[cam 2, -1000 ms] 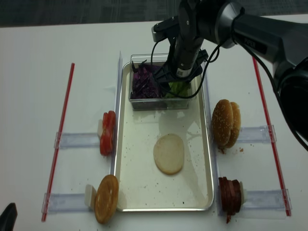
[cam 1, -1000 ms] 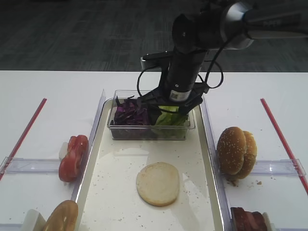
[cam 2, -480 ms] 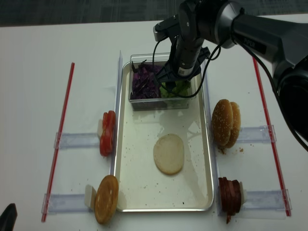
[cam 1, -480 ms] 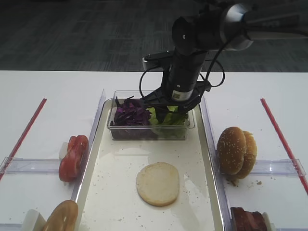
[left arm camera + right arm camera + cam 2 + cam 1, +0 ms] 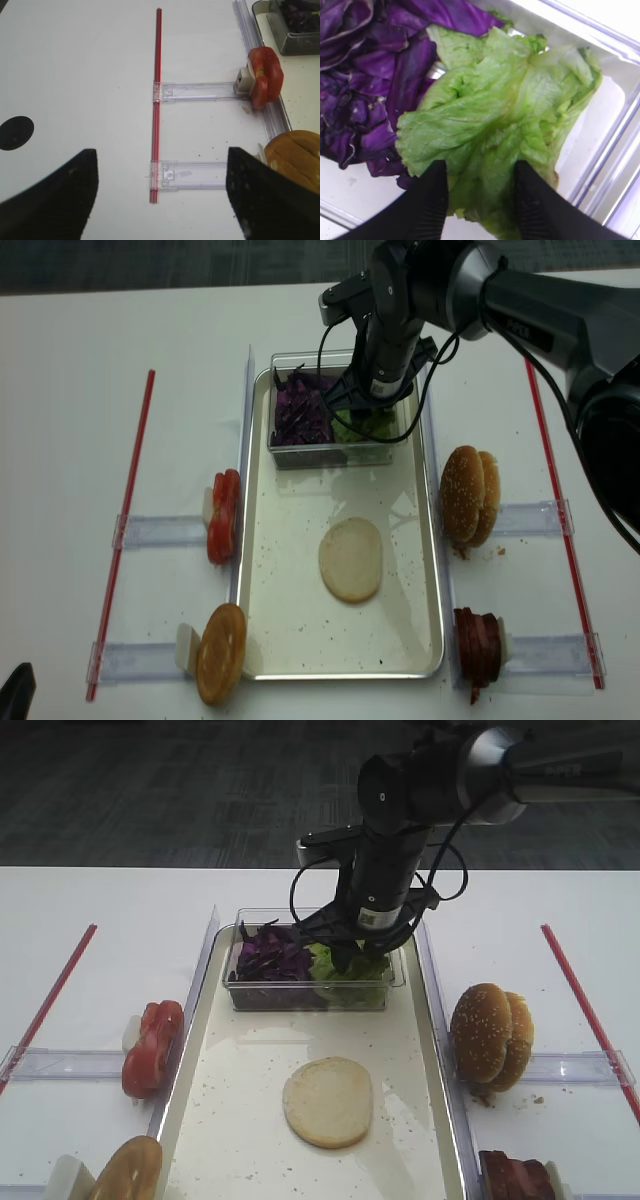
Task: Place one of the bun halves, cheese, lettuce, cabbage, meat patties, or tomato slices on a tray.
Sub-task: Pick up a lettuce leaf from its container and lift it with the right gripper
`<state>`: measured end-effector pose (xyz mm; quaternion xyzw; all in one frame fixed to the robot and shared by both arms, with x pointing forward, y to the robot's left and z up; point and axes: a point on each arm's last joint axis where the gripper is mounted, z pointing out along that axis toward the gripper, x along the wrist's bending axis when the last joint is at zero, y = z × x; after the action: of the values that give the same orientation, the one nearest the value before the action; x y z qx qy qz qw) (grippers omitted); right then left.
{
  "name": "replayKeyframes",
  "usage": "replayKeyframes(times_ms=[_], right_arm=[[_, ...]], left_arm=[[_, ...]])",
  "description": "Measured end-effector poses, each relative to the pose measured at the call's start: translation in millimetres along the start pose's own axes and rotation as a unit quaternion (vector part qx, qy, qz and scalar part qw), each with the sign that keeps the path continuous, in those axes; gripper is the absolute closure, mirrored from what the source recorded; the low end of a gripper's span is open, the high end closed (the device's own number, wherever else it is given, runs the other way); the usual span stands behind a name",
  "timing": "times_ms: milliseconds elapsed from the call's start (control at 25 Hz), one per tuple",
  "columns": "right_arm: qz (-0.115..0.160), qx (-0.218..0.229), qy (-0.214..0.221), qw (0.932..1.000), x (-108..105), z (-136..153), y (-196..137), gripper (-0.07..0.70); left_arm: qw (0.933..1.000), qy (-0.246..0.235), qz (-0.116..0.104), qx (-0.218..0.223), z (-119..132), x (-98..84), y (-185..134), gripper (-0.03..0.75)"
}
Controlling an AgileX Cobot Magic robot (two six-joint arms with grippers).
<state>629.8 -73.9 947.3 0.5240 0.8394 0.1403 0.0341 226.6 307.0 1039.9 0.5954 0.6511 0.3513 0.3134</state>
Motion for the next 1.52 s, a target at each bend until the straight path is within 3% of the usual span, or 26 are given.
replayKeyframes(times_ms=[280, 400, 840, 1160, 1520], right_arm=[[-0.002, 0.0, -0.002, 1.0, 0, 0, 0, 0.511], [-0.003, 0.0, -0.004, 1.0, -1, 0, 0, 0.57], [-0.005, 0.008, -0.005, 0.9999, 0, -4, 1, 0.577], [-0.011, -0.018, -0.002, 0.9998, 4, -38, 25, 0.578], [-0.015, -0.037, -0.001, 0.9992, 7, -77, 26, 0.578]], left_arm=[[1.0, 0.0, 0.0, 0.0, 0, 0.0, 0, 0.224], [1.0, 0.0, 0.0, 0.0, 0, 0.0, 0, 0.224], [1.0, 0.0, 0.0, 0.0, 0, 0.0, 0, 0.224], [1.0, 0.0, 0.0, 0.0, 0, 0.0, 0, 0.224], [1.0, 0.0, 0.0, 0.0, 0, 0.0, 0, 0.224]])
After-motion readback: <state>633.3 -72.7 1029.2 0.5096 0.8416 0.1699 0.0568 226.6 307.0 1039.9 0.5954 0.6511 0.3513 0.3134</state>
